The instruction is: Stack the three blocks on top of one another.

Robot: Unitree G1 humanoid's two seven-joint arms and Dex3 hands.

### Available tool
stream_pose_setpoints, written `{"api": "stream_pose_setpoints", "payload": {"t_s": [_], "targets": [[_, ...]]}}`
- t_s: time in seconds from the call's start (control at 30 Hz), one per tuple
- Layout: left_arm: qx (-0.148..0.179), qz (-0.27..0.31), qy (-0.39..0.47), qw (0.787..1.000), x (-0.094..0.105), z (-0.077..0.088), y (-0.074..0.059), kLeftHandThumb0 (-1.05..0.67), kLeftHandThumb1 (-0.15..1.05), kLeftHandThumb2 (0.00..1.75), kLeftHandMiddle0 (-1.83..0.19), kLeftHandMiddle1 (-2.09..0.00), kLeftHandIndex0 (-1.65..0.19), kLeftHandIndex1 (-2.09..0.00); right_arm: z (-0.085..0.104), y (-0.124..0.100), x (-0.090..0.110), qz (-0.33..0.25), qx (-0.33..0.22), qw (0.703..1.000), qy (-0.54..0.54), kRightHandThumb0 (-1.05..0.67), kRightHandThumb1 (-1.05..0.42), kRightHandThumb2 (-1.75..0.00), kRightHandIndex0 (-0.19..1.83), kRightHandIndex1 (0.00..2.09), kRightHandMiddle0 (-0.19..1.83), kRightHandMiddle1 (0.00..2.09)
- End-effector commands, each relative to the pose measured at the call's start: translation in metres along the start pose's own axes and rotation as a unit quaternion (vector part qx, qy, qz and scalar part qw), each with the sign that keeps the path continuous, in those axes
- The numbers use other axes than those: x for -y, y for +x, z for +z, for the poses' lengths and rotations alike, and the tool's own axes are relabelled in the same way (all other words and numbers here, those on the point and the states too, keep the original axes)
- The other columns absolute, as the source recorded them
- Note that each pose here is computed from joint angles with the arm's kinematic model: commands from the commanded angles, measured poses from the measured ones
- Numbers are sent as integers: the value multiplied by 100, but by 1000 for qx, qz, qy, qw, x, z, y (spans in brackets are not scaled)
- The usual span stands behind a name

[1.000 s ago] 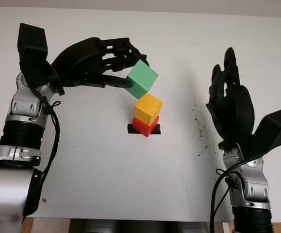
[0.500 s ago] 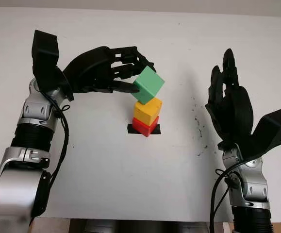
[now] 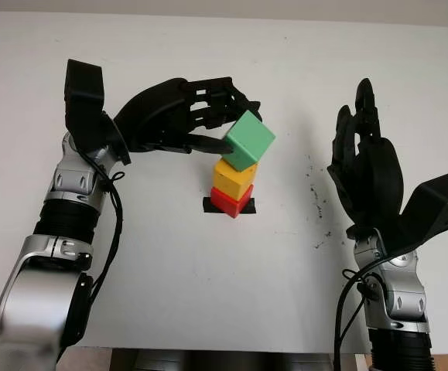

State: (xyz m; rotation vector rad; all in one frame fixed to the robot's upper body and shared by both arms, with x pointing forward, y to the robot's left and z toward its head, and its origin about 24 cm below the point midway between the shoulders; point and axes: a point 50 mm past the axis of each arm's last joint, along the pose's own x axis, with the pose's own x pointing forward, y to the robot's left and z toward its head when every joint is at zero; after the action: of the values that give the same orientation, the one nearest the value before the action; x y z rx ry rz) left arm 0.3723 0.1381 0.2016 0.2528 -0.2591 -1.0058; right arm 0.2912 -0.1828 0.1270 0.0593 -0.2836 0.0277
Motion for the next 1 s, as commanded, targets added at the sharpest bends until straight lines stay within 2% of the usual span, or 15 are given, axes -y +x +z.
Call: {"api": "stream_pose_setpoints", "payload": {"t_s": [0.0,0.97], "targets": [[-5,-5,-1,1000,2,0,1,-47,102,5,-17,-5,-44,-137,0,-2,1,-5,4,1000,0,-69,-105,-65,-19,0,-19,0],[-36,-1,-27,999,4,-16,-3,-50,99,5,-18,-6,-51,-127,-1,-4,2,-14,-2,1000,0,-70,-105,-63,-19,0,-19,0]]}}
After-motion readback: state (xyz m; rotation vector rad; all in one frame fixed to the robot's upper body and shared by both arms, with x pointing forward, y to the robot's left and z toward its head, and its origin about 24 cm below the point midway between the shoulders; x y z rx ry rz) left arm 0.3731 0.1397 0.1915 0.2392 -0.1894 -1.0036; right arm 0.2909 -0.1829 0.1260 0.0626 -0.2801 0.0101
